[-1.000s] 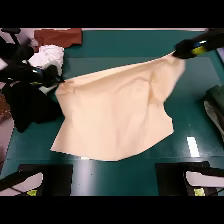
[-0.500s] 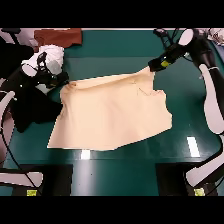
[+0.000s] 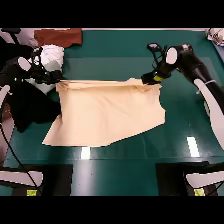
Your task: Fold the shirts.
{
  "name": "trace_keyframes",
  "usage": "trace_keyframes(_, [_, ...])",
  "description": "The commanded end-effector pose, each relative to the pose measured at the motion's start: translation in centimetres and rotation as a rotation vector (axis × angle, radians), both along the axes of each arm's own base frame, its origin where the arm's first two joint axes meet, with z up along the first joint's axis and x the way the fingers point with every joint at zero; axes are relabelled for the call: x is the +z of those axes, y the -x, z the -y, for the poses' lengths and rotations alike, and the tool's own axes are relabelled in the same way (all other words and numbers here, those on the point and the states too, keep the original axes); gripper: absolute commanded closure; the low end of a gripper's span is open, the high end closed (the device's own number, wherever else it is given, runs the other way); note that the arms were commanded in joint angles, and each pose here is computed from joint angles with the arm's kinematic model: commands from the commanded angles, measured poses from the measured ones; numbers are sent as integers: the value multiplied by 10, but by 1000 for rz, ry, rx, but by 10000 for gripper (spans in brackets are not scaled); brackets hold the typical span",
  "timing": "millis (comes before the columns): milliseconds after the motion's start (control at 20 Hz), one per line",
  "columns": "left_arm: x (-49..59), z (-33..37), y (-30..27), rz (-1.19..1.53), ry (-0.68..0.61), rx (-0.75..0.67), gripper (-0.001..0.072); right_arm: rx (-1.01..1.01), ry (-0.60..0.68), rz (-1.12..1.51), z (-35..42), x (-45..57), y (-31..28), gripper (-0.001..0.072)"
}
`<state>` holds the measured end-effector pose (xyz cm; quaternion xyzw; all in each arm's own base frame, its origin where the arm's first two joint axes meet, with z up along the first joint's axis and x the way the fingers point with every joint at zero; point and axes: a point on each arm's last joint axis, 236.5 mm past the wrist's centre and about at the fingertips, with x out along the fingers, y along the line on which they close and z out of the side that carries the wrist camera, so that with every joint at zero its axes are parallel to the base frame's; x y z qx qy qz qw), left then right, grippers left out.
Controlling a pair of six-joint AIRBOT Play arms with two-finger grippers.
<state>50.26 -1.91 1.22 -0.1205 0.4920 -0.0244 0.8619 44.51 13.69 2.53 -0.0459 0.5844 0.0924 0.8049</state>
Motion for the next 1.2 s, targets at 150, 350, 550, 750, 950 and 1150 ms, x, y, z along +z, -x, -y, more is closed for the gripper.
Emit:
trace_keyframes(150, [-14,1,27,-123,-13,-56,380,-80,-6,-160,0,-57,48,695])
trace_keyframes(350, [-14,5,32,-143,5,-70,379,-69,-2,-151,6,-36,58,555])
trace_keyframes(550, [-10,31,39,-172,125,-79,378,-76,-39,-13,26,32,43,305])
trace_keyframes(750, [0,66,42,-148,202,-189,125,-181,-48,71,81,66,35,167])
trace_keyframes(950, [-1,90,42,-123,166,-268,125,-278,-103,28,126,55,38,166])
trace_keyframes(1150, [-12,93,45,-156,166,-275,125,-320,-260,-65,131,13,55,166])
